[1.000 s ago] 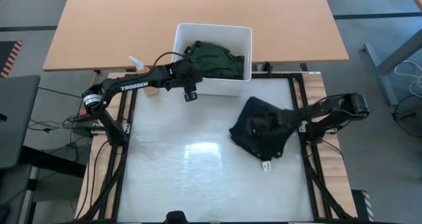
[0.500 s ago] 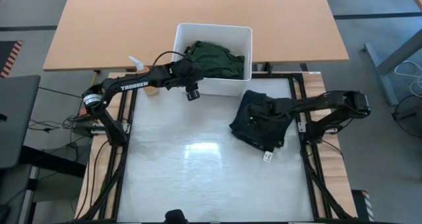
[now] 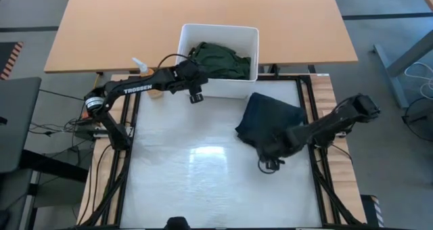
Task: Fold laundry
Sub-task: Remove the black t-shirt from the white bin
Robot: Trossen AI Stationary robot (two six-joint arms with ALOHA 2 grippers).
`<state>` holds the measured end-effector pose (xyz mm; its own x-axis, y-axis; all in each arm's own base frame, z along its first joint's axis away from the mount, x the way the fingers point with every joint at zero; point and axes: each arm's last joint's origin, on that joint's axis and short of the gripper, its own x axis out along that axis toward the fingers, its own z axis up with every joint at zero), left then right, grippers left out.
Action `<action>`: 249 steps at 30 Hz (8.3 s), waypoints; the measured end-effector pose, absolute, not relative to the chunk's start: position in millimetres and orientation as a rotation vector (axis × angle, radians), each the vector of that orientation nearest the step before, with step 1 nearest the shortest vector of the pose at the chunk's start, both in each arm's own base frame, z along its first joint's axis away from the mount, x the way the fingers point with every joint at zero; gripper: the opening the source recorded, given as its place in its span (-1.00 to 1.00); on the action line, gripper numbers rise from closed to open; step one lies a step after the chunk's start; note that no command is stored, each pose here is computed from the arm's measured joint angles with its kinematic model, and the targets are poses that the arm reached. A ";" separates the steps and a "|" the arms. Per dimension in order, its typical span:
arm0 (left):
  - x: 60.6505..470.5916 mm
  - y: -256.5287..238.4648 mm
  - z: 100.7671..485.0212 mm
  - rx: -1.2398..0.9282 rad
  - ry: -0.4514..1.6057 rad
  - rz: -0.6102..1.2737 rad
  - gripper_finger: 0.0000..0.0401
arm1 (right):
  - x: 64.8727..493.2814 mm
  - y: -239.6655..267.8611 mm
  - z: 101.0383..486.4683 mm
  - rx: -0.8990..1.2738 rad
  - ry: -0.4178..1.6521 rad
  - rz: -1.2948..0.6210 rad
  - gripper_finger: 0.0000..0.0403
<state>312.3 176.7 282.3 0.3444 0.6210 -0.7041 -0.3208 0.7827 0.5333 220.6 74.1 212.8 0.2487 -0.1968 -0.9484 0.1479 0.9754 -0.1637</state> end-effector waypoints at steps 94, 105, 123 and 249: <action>284.1 119.9 572.8 0.185 -0.080 0.429 -1.00 | 203.2 144.1 225.8 -0.057 0.819 -0.360 -0.39; 128.0 27.9 632.2 0.108 -0.561 -0.148 -1.00 | 204.3 136.0 212.1 -0.070 0.788 -0.412 -0.39; 193.2 -32.2 401.2 -0.126 0.670 -0.481 -1.00 | 251.0 113.3 228.1 0.017 0.555 -0.395 -0.39; 177.1 -113.1 317.6 -0.359 0.879 -0.415 -1.00 | 280.6 -28.9 326.9 -0.639 0.725 -0.213 -0.14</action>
